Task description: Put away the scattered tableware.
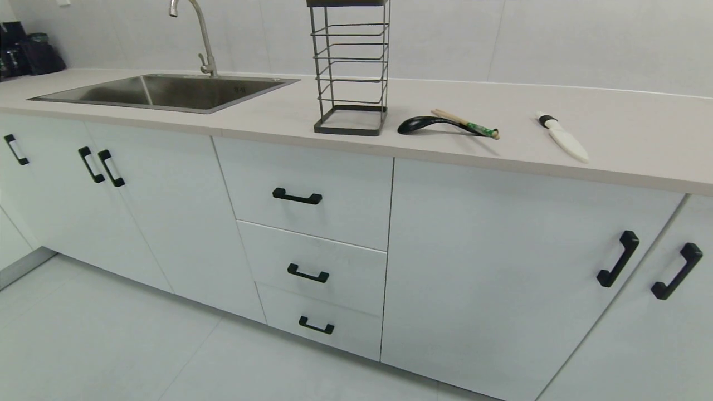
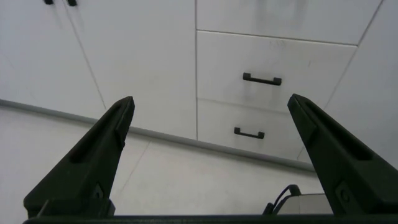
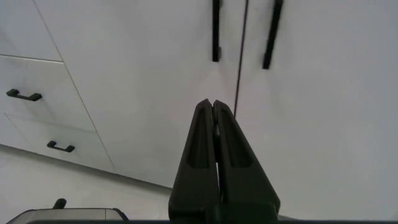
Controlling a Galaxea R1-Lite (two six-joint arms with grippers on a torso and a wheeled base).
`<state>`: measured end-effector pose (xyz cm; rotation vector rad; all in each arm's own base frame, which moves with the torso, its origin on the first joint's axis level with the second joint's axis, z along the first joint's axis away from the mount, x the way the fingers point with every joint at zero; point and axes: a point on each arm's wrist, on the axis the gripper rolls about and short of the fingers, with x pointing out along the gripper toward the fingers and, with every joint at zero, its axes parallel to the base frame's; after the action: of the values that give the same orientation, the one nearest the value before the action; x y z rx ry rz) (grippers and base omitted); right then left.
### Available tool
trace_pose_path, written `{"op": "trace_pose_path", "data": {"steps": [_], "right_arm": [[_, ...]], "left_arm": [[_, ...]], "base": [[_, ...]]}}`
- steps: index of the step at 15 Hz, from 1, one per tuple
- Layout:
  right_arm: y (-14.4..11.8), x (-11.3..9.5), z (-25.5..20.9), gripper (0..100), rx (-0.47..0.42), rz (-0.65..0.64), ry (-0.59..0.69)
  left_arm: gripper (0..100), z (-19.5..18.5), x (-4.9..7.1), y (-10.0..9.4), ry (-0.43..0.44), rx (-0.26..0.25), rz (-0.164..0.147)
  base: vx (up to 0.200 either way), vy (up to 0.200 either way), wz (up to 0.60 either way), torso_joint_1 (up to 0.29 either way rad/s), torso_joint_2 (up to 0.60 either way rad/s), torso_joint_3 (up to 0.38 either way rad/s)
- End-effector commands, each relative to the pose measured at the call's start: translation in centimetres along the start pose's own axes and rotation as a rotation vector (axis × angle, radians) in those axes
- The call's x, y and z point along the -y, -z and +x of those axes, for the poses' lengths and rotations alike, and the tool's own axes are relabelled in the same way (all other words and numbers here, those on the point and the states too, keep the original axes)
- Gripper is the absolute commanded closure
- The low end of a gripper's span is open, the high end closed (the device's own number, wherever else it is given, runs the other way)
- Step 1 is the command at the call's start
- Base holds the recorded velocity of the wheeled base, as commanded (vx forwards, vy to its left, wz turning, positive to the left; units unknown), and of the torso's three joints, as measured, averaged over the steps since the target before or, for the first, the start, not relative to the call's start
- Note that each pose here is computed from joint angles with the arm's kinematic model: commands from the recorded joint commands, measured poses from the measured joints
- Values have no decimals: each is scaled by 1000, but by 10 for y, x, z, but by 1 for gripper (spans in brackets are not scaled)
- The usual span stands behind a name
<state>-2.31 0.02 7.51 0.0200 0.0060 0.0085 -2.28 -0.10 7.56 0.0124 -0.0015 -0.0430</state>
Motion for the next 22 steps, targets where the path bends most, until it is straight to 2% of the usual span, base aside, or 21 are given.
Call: {"op": "trace_pose_path", "data": {"steps": [1,5,6,7,8,9,11,12,13,14,15,16,17,18,20,22], "right_arm": [[0,0,0,100,1,0,-1],[0,0,0,100,1,0,-1],[0,0,0,100,0,0,-1],[0,0,0,100,1,0,-1],[0,0,0,100,0,0,-1],[0,0,0,100,1,0,-1],[0,0,0,100,1,0,-1],[0,0,0,100,1,0,-1],[0,0,0,100,1,0,-1],[0,0,0,100,1,0,-1],[0,0,0,100,0,0,-1],[0,0,0,100,0,0,-1],[0,0,0,100,1,0,-1],[0,0,0,100,1,0,-1],[0,0,0,100,0,0,-1],[0,0,0,100,1,0,-1]], "left_arm": [[0,0,0,0,0,-1,0],[0,0,0,0,18,-1,1],[0,-1,1,-6,38,36,2],[0,-11,1,-49,43,234,-9],[0,-15,1,-95,47,312,-22],[0,-16,1,-113,53,333,-20],[0,2,-1,-117,113,220,-38],[0,5,-2,-116,128,201,-41],[0,23,-1,-115,170,103,-47],[0,29,-1,-115,185,70,-48],[0,44,2,-112,239,-19,-48],[0,55,4,-112,266,-80,-47],[0,67,6,-111,285,-135,-45],[0,73,7,-109,297,-168,-40],[0,94,11,-99,340,-294,0],[0,109,13,-93,355,-359,69]], "base": [[0,0,0,0,0,0],[0,0,0,0,0,0],[0,0,0,0,0,0],[0,0,0,0,0,0],[0,0,0,0,0,0],[0,0,0,0,0,0],[0,0,0,0,0,0],[0,0,0,0,0,0],[0,0,0,0,0,0],[0,0,0,0,0,0],[0,0,0,0,0,0],[0,0,0,0,0,0],[0,0,0,0,0,0],[0,0,0,0,0,0],[0,0,0,0,0,0],[0,0,0,0,0,0]]}}
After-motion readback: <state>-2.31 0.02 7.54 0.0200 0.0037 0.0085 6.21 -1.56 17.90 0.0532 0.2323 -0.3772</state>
